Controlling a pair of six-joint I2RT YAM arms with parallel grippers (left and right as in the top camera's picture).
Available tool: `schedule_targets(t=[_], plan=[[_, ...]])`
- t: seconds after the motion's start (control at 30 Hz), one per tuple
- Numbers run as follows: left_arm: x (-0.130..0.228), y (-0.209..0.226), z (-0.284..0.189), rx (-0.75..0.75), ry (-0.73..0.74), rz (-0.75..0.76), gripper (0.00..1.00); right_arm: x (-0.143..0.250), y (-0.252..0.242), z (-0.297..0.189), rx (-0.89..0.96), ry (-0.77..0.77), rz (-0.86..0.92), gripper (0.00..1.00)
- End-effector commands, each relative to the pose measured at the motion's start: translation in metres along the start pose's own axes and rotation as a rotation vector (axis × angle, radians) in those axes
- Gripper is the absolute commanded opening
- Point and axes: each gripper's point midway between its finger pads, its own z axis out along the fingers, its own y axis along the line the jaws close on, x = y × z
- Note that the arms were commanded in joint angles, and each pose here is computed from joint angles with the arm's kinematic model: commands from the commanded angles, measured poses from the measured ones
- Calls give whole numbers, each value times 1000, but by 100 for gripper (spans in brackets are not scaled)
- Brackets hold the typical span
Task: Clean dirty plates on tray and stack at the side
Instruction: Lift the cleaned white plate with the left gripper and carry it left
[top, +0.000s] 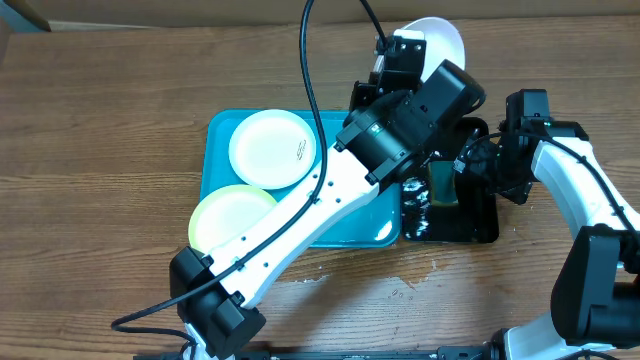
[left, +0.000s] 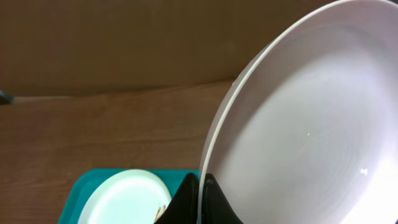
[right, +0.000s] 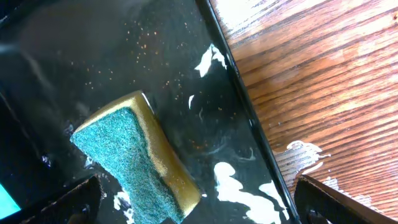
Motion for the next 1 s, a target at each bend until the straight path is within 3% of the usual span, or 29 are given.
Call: schedule_targets(t=[0.0,0.23,0.53,0.8,0.97], plan=[[-24,-6,-16,31,-76,16,4,-1,2,-2,-11,-7,-1,100],[-49,-14,-18,31,-176,100,4,-1,2,-2,-11,-7,-1,100],[-55,-39,0,8,-241,357,4,-1,2,-2,-11,-7,-1,100],[-57,-36,2,-33,-252,364,4,-1,2,-2,-11,-7,-1,100],[-47,-37,6,6,-213,291,4,-1,2,-2,-11,-7,-1,100]])
